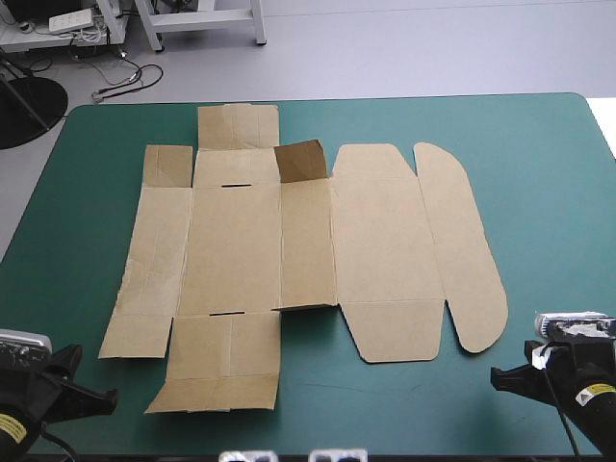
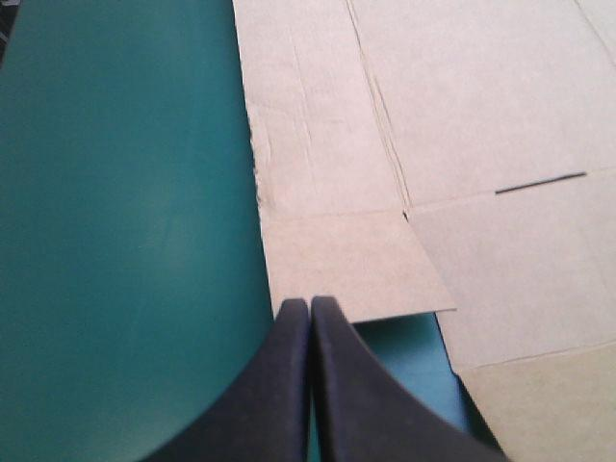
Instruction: Fold the box
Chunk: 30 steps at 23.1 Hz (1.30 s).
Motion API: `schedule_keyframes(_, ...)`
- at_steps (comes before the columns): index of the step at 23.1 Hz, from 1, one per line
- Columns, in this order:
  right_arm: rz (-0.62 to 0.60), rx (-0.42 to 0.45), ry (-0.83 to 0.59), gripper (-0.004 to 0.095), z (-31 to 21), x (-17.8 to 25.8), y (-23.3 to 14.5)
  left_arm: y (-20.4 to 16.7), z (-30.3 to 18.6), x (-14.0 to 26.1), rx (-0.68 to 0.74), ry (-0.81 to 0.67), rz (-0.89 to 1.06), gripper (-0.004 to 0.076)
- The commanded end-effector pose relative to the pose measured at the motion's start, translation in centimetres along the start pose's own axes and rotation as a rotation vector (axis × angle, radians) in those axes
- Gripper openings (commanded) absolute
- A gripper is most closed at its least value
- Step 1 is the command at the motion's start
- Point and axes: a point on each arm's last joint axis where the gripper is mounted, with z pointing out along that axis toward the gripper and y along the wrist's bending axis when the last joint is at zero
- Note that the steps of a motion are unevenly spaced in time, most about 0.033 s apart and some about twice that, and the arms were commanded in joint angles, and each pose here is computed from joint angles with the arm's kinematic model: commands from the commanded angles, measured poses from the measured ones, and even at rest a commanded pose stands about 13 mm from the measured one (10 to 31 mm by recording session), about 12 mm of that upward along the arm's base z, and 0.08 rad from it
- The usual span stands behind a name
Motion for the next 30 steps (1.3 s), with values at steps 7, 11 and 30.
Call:
schedule_keyframes(7,0.002,0.003,-0.073,-0.0015,-0.5,-1.1,0.0,-0.1,1.7,-10.6,0.004,0.009,-0.002,-0.0010)
schedule_keyframes(11,0.002,0.003,-0.073,-0.0015,-0.5,-1.1,0.0,-0.1,5.8,-14.2,-0.066,0.072,0.002,-0.0009)
schedule_keyframes(30,0.002,0.003,-0.073,-0.0015,-0.5,-1.1,0.0,12.9,16.8,-12.8,0.163,0.384,-0.603,0.0015)
